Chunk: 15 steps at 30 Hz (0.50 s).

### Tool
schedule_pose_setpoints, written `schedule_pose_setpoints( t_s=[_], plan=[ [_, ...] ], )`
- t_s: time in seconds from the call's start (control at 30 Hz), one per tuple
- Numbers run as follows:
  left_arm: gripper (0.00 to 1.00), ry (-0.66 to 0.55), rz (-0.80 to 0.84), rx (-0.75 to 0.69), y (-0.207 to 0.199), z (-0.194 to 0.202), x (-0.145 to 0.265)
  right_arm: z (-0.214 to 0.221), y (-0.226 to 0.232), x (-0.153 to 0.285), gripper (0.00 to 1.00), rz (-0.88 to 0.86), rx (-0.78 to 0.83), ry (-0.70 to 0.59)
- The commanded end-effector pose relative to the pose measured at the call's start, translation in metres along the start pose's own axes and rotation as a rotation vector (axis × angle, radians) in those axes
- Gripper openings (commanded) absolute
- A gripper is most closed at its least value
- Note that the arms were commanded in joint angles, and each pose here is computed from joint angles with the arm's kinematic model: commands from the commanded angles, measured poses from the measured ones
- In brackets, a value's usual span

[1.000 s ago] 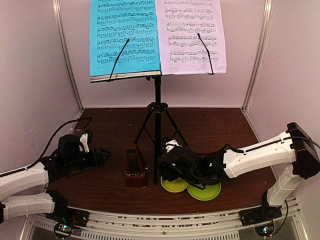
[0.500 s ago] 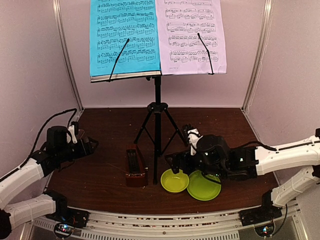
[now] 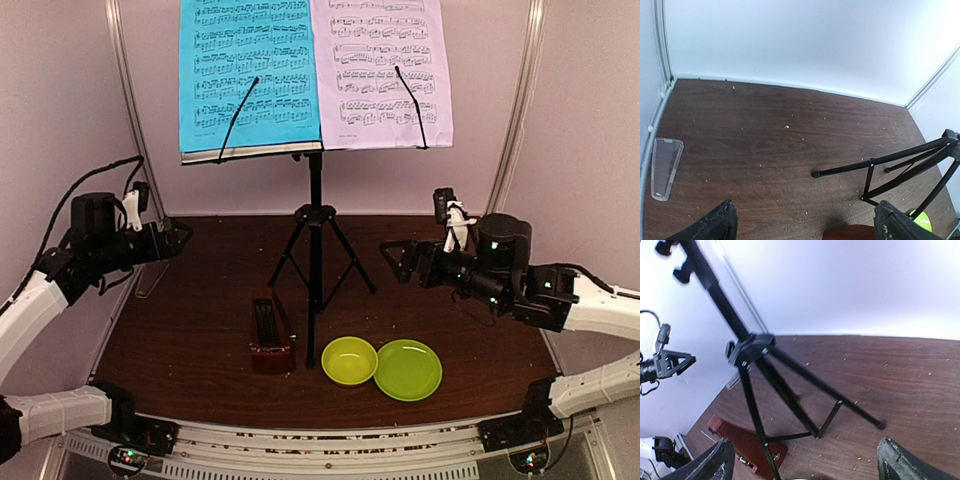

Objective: Set up the instrument practice props

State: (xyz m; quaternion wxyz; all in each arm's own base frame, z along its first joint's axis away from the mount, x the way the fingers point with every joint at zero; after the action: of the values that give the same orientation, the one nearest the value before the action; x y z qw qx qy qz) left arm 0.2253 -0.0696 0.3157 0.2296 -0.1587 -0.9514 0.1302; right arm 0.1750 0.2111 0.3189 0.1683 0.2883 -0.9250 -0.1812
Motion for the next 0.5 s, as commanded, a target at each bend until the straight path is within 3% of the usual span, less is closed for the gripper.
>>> schedule_pose_setpoints(
  t_s=[0.0,0.2,0.47],
  plan=[
    [0.98,0.000,-0.038,-0.078,-0.003,-0.019,0.012,-0.013,-0.019,0.016,1.00,0.024,0.011,-0.011],
    [0.98,0.020,-0.130,-0.073,-0.001,-0.028,0.021,-0.030,-0.052,0.042,1.00,0.068,-0.055,-0.090],
    [0.98,0.008,-0.159,-0.025,0.007,-0.005,0.031,-0.025,-0.091,0.062,1.00,0.134,-0.143,-0.132]
  ],
)
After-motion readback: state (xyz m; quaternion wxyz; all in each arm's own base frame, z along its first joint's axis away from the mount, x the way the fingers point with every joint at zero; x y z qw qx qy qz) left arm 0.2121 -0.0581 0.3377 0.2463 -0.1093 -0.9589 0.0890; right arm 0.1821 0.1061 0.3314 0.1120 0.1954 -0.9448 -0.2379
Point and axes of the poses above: each gripper's point midway between its finger pads, its own x axis back along the fingers, its own y axis along the line the jaws close on, z = x × y, the point moved 10 cm from there along x, back along the fingers, and after that the axes turned 3 degrees about -x, right-handed, at the moved point
